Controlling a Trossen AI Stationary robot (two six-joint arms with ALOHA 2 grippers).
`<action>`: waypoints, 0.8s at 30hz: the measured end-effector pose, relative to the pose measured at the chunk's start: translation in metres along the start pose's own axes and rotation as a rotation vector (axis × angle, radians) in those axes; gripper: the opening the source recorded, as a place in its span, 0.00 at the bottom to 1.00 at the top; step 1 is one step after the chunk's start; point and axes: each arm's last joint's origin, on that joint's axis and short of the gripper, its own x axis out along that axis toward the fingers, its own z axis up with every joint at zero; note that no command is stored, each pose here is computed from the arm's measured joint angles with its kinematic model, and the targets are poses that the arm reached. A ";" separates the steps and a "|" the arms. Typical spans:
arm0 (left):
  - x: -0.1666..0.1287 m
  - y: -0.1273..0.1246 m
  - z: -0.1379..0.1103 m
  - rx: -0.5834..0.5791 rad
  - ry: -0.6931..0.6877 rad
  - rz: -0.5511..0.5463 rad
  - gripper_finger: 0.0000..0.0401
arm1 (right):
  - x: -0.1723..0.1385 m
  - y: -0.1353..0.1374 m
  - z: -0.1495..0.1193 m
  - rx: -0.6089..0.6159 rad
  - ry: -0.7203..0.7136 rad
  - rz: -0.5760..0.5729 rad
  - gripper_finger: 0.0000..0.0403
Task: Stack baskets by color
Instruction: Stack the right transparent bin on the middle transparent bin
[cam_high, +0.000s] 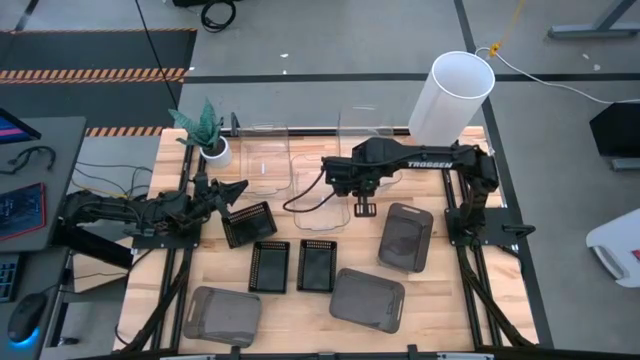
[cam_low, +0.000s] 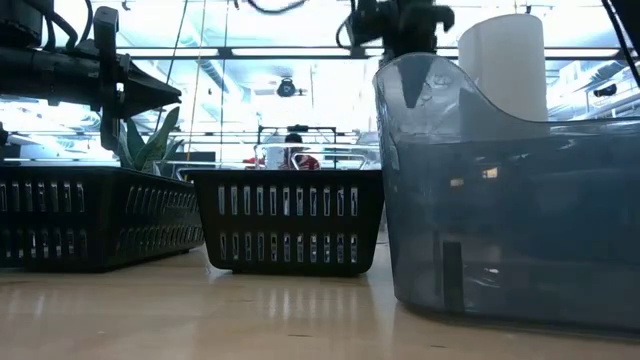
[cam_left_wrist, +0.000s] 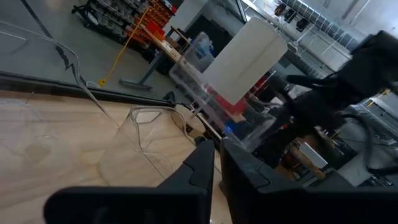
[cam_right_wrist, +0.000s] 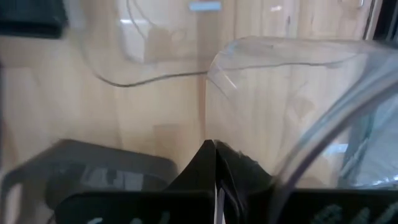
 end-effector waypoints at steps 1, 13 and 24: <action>0.000 0.000 0.000 0.000 0.000 0.000 0.08 | -0.004 0.004 0.000 0.001 -0.010 0.001 0.01; 0.000 0.000 0.000 0.000 0.000 0.000 0.10 | -0.039 0.056 0.009 -0.002 -0.199 0.108 0.01; 0.000 0.000 0.000 0.000 0.000 0.000 0.08 | -0.080 0.071 0.023 0.078 -0.485 0.208 0.01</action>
